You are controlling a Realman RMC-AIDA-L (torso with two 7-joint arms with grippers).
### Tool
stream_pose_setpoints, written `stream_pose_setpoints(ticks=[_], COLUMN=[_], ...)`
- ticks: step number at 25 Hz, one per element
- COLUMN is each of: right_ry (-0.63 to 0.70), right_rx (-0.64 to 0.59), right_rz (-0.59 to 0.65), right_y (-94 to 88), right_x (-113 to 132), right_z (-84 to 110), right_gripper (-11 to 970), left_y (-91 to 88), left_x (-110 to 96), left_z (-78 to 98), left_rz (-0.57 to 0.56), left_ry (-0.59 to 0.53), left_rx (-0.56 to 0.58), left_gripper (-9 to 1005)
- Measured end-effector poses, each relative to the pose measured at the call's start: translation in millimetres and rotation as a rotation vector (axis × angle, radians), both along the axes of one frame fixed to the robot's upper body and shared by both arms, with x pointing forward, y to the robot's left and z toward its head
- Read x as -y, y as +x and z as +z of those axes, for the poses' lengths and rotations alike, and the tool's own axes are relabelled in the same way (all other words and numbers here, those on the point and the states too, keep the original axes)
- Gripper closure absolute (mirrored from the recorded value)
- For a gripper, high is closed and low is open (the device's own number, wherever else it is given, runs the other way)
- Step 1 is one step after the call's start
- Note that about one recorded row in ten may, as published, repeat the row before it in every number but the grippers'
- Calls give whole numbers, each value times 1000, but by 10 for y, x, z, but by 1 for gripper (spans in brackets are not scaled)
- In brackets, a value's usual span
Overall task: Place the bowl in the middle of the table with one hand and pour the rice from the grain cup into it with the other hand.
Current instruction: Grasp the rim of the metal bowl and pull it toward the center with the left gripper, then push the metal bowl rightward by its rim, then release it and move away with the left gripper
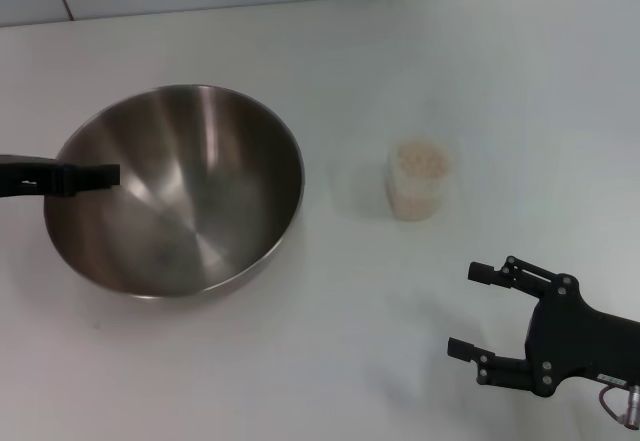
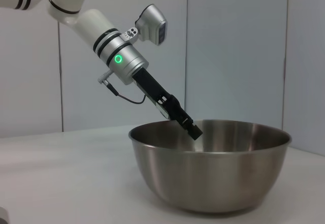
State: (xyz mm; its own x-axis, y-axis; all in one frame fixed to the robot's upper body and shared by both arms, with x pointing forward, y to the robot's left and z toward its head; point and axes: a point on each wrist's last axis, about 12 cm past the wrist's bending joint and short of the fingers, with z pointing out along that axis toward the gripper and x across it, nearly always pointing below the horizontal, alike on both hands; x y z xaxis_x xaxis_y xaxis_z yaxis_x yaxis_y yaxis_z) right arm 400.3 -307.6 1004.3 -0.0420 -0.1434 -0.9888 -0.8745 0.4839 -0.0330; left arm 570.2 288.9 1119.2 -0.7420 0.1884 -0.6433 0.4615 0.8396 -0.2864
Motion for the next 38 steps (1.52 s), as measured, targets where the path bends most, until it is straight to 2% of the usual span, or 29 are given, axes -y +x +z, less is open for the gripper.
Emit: stream_pose_setpoints(ticks=[3,13,19,23,27,28,32,33,38], right_ry=[-1,-2,-2,-2,-3,-3,-3,-3,-2], right_rx=[0,2,1,1,0,0,1,1,2], right_rz=[0,1,0,0,1,1,2,4,4], right_y=[1,8,6,4,1,0,3,5,8], right_x=[0,-2,-1,-1,-1,0,-1,-3,-4], right_z=[-1,0,-1,-1,-2,-2,-1,0,2], right_gripper=[144,144,144,144,145,145,145,145,145], left_y=[8,51,75,109,178,278,370,466,519], left_x=[19,71,106,131,181,312,428,531,572], left_z=[8,31,69,110,151,181,203,215,204], left_rz=[-16,-37,-50,-61,-70,-103,-128,-137,-138], left_ry=[2,-1,-9,-21,-43,-51,-52,-45,-34], left_rx=[-6,-11,-14,-15,-10,-3,10,25,37], left_gripper=[450,691,904,958,956,956,937,933,909])
